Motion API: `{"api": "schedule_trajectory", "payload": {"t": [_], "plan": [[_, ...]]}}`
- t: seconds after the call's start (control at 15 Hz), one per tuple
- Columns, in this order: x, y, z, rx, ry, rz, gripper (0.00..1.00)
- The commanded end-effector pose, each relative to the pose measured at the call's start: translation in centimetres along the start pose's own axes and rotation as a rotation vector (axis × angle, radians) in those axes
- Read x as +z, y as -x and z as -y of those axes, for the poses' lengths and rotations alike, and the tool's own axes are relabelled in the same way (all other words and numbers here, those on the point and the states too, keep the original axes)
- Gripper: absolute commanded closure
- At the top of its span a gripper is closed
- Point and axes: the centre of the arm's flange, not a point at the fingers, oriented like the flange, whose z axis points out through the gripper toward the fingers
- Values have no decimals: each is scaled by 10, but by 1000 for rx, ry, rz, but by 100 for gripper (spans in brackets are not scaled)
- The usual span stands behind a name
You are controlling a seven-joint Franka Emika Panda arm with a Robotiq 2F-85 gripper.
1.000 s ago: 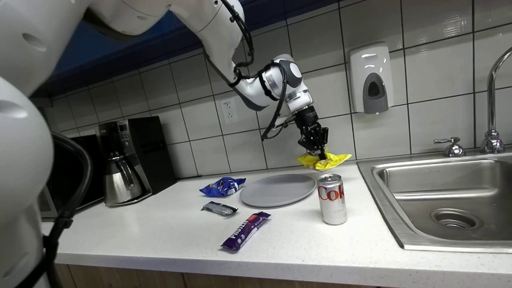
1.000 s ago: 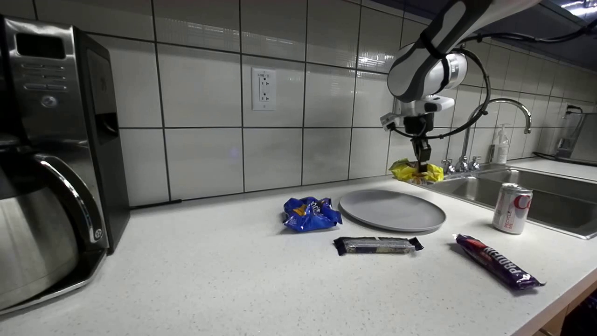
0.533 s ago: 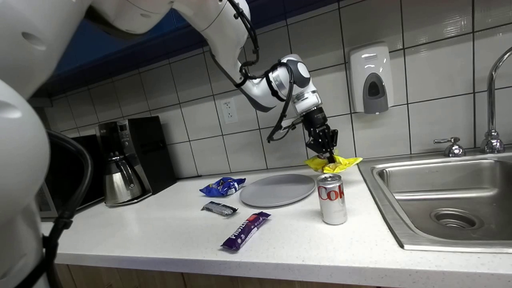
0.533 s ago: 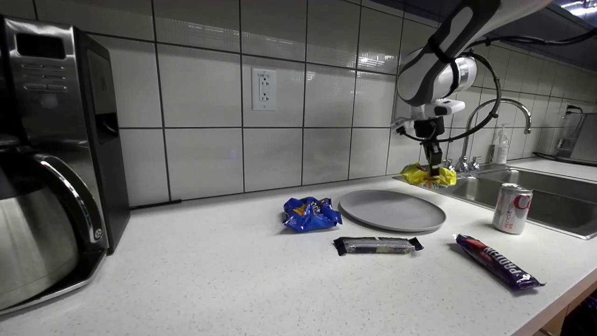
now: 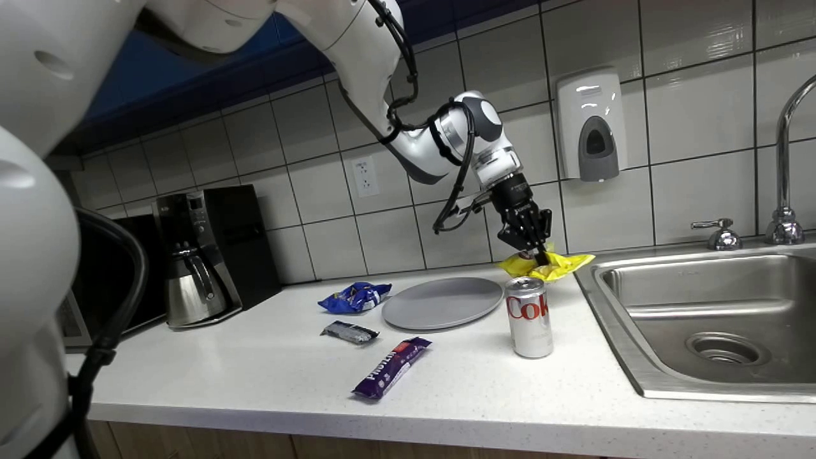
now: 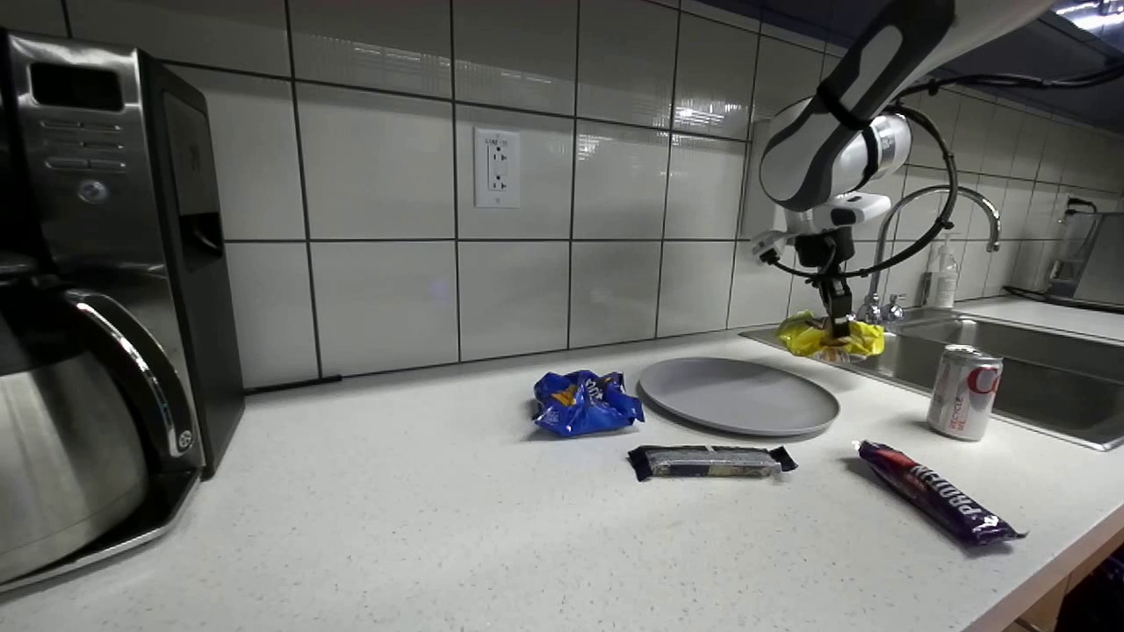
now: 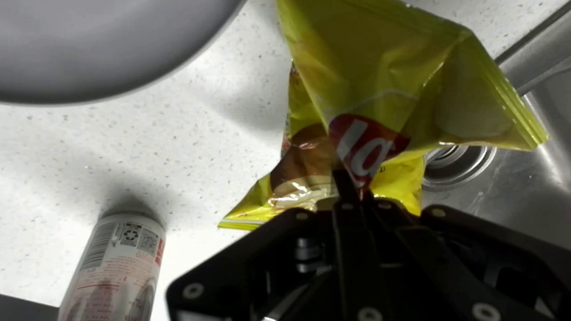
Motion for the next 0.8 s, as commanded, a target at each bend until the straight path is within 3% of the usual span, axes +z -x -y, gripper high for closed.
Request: {"api": "schedule_trajectory", "payload": {"t": [0.0, 0.73], "plan": [[-2, -1, -7, 29, -8, -53, 100], [7, 11, -12, -23, -7, -11, 100]]}}
